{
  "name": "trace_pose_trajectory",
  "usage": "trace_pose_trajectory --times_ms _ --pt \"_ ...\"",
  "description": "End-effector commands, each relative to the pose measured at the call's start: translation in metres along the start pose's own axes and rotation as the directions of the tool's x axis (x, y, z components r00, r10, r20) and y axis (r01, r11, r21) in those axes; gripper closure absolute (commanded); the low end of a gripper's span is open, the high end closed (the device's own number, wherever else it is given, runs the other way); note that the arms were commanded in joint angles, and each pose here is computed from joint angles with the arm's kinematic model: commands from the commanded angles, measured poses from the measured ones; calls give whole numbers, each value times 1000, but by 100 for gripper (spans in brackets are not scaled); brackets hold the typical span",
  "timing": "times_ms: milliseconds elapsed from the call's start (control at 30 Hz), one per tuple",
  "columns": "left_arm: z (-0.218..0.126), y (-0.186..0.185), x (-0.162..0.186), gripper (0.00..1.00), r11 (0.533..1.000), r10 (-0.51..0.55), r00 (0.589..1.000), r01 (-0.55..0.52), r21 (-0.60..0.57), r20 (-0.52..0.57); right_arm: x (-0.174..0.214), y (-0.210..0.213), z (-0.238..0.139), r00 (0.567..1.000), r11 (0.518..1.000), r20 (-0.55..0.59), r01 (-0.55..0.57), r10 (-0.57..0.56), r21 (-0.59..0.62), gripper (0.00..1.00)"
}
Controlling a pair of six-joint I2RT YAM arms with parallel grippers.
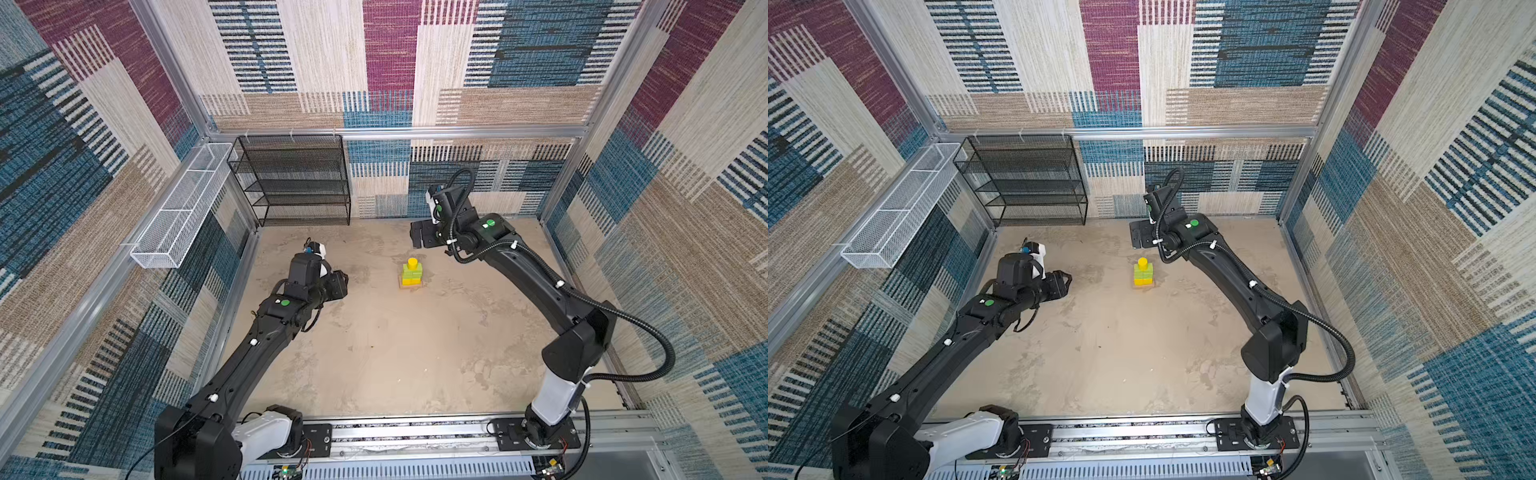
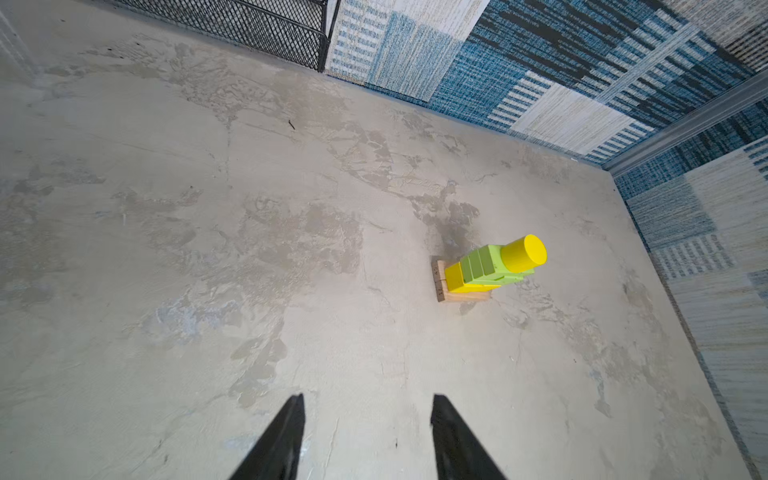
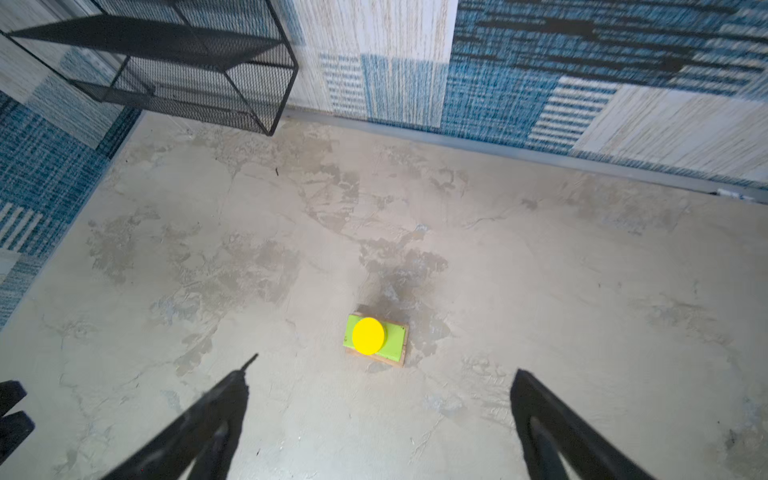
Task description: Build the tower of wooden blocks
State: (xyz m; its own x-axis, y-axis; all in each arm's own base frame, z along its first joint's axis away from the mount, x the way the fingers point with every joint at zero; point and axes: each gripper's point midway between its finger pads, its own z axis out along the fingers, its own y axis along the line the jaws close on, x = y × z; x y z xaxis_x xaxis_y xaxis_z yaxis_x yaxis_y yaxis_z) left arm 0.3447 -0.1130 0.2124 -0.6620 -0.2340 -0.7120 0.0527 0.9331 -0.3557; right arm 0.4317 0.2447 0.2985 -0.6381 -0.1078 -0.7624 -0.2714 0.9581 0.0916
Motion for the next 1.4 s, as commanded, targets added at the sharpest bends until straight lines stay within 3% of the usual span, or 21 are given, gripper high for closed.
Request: trace_pose_trajectory --times_ms 0,100,233,433,500,867,1000,1267,1367 --pt "-10 8 -2 45 998 44 999 -43 -51 6 -26 -14 -15 988 998 154 -20 10 63 1" --pt "-18 9 -6 44 997 45 999 -43 -63 24 -26 -29 -32 977 992 214 -36 10 117 1" --pt "-29 8 -10 31 998 35 998 -32 -59 50 -22 -50 -61 950 983 312 -67 10 171 1" --pt "-46 16 -15 5 994 47 994 -37 -103 96 -12 -93 -121 860 952 510 -174 22 251 1" --pt "-53 21 -17 0 990 55 993 -41 -133 108 -5 -103 -135 838 953 545 -181 20 242 1" --pt "-74 59 -17 0 947 80 979 -15 -320 190 49 -147 -150 776 949 629 -159 -50 272 1" --pt "-71 70 -12 0 932 91 975 -11 -363 205 68 -161 -135 779 939 625 -172 -56 299 1" --pt "-58 106 0 0 859 161 954 -9 -512 253 89 -191 -101 798 923 602 -203 -38 327 1" --pt "-50 113 6 1 849 204 940 -32 -527 272 98 -206 -99 784 920 620 -219 -33 325 1"
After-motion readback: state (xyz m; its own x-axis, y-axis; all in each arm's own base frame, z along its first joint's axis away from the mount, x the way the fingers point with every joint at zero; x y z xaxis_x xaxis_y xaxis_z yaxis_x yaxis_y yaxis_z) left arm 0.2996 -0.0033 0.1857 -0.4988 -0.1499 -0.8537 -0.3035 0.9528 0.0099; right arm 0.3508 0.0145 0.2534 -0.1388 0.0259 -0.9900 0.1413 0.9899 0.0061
